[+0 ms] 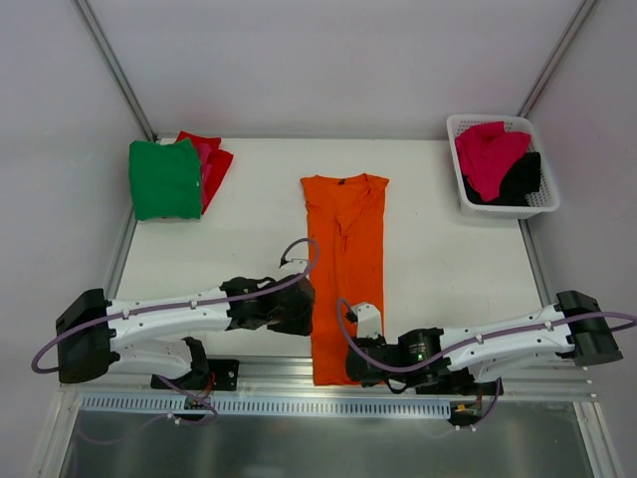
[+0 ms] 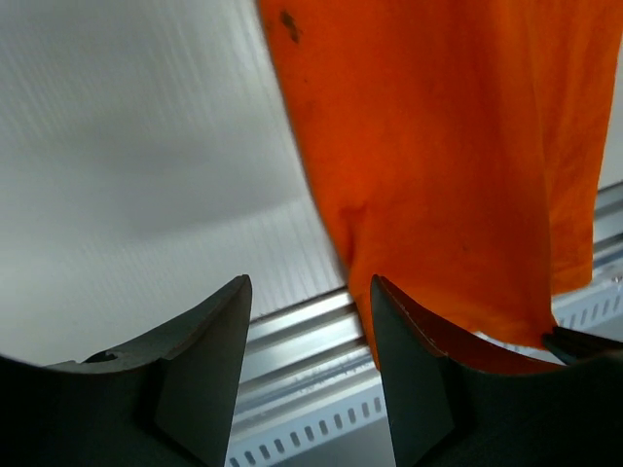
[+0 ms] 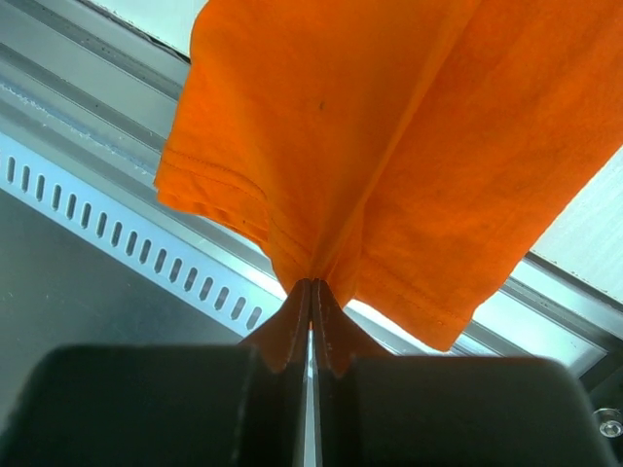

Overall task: Fold and stack the t-shirts
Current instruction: Fold the tshirt

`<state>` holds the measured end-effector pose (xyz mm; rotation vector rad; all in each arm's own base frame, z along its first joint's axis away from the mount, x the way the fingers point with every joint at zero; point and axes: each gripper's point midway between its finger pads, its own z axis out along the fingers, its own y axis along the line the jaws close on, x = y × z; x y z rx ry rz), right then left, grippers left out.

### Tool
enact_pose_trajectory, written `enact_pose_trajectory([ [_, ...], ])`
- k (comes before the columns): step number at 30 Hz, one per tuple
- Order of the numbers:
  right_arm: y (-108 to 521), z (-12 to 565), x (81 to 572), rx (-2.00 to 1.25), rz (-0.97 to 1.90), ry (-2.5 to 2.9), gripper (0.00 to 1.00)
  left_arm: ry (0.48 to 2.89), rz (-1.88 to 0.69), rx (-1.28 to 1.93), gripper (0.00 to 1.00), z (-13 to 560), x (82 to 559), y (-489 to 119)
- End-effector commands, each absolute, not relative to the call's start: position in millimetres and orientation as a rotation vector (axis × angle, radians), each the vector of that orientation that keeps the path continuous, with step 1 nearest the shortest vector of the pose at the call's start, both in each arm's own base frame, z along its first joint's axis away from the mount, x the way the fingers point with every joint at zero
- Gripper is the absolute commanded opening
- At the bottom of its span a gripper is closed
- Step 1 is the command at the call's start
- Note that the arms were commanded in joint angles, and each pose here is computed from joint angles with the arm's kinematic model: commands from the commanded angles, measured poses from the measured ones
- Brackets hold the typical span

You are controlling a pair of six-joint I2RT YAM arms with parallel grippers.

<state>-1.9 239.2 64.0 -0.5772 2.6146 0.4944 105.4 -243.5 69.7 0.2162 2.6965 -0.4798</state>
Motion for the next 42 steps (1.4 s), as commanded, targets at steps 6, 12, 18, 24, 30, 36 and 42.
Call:
enact_pose_trajectory([
  [6, 232, 66, -3, -0.547, 0.481, 2.631, 0.00, 2.687, -0.484, 0.332, 0.52, 93, 72, -277],
  [12, 229, 66, 0, -0.529, 0.480, 2.623, 0.00, 2.674, -0.463, 0.371, 0.53, 90, 57, -289],
  [18, 228, 67, 2, -0.511, 0.494, 2.612, 0.01, 2.721, -0.392, 0.363, 0.51, 66, 37, -285],
  [24, 227, 65, 1, -0.522, 0.482, 2.616, 0.19, 2.794, -0.271, 0.430, 0.50, 36, 14, -290],
  [30, 224, 64, 4, -0.504, 0.473, 2.608, 0.77, 2.775, -0.294, 0.453, 0.49, 41, 9, -299],
  [36, 215, 73, 16, -0.430, 0.466, 2.570, 0.80, 2.781, -0.304, 0.431, 0.49, 41, 8, -293],
  [42, 196, 97, 48, -0.313, 0.486, 2.420, 0.76, 2.792, -0.303, 0.436, 0.48, 39, 0, -289],
])
